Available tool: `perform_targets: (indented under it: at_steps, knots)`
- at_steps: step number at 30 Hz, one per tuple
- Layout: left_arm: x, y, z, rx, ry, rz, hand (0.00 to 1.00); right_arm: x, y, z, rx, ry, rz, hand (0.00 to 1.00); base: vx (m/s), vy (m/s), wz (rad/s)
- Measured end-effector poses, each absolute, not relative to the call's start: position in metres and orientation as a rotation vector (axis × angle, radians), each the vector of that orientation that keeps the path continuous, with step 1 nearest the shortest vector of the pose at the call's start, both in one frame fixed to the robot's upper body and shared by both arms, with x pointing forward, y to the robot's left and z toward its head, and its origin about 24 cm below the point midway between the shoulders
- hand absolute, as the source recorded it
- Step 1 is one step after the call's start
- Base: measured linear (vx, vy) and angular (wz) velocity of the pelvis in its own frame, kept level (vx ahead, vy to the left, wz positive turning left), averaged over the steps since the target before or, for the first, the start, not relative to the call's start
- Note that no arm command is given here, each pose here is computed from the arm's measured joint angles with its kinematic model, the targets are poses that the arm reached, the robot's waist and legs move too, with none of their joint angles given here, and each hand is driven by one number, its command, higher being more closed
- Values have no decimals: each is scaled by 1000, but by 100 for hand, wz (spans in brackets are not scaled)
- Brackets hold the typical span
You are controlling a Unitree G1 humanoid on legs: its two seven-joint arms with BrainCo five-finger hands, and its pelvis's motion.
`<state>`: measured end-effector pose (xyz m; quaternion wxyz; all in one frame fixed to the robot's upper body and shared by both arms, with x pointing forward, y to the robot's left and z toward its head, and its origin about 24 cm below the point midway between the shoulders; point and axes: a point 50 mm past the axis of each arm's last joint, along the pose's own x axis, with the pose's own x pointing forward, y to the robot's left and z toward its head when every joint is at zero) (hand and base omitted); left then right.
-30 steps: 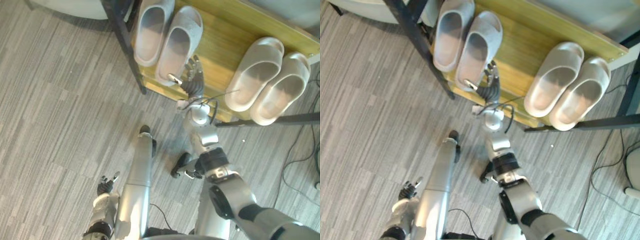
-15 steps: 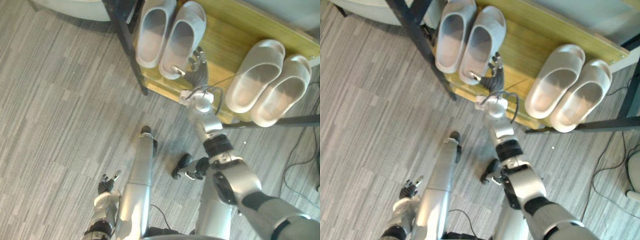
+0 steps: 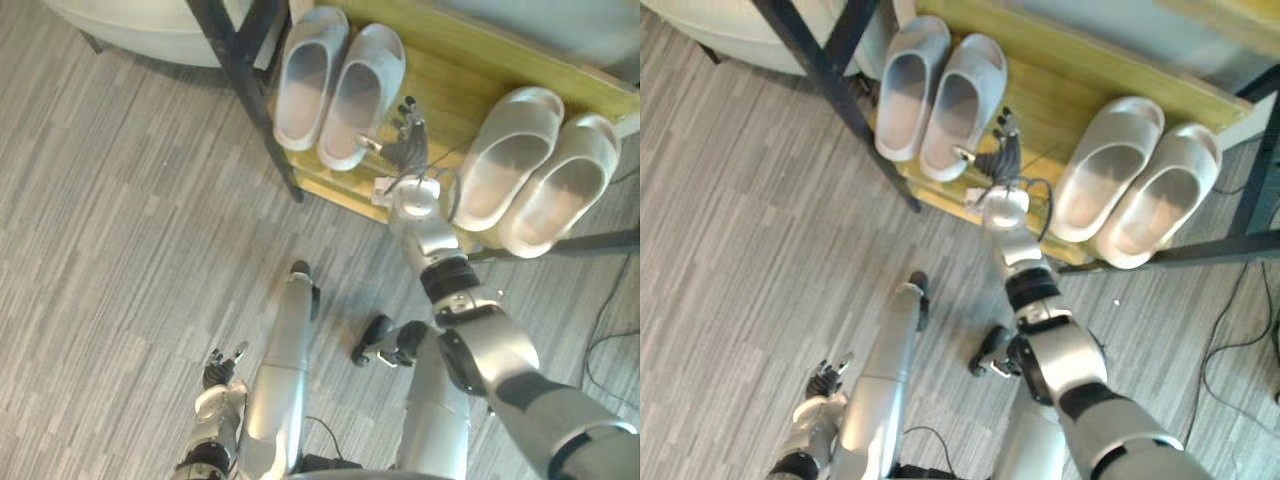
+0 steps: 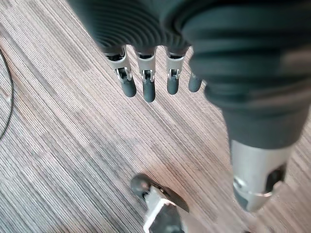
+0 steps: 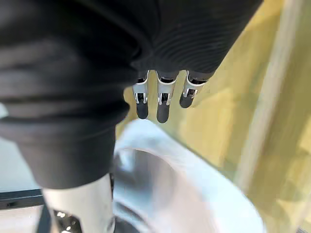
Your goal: Organize the slippers on the shoe rack
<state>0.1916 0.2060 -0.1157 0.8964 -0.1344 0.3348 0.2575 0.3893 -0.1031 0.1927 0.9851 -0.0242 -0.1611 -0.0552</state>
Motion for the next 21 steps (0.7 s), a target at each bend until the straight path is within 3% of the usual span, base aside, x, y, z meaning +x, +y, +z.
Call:
perform_targets:
  at_steps: [5,12,21]
  knots:
    - [176,210,-122,-235,735,533,0,355,-99,166,-92,-376,-35,0,69,21,-7]
    - [134,218,-137,-121,851,513,0,307,-109,100,-140,-259,65,0,161,43,-16]
    - [106,221,-149,45,974,332,0,244,-154,-27,-258,229,63,0,208,85,-17]
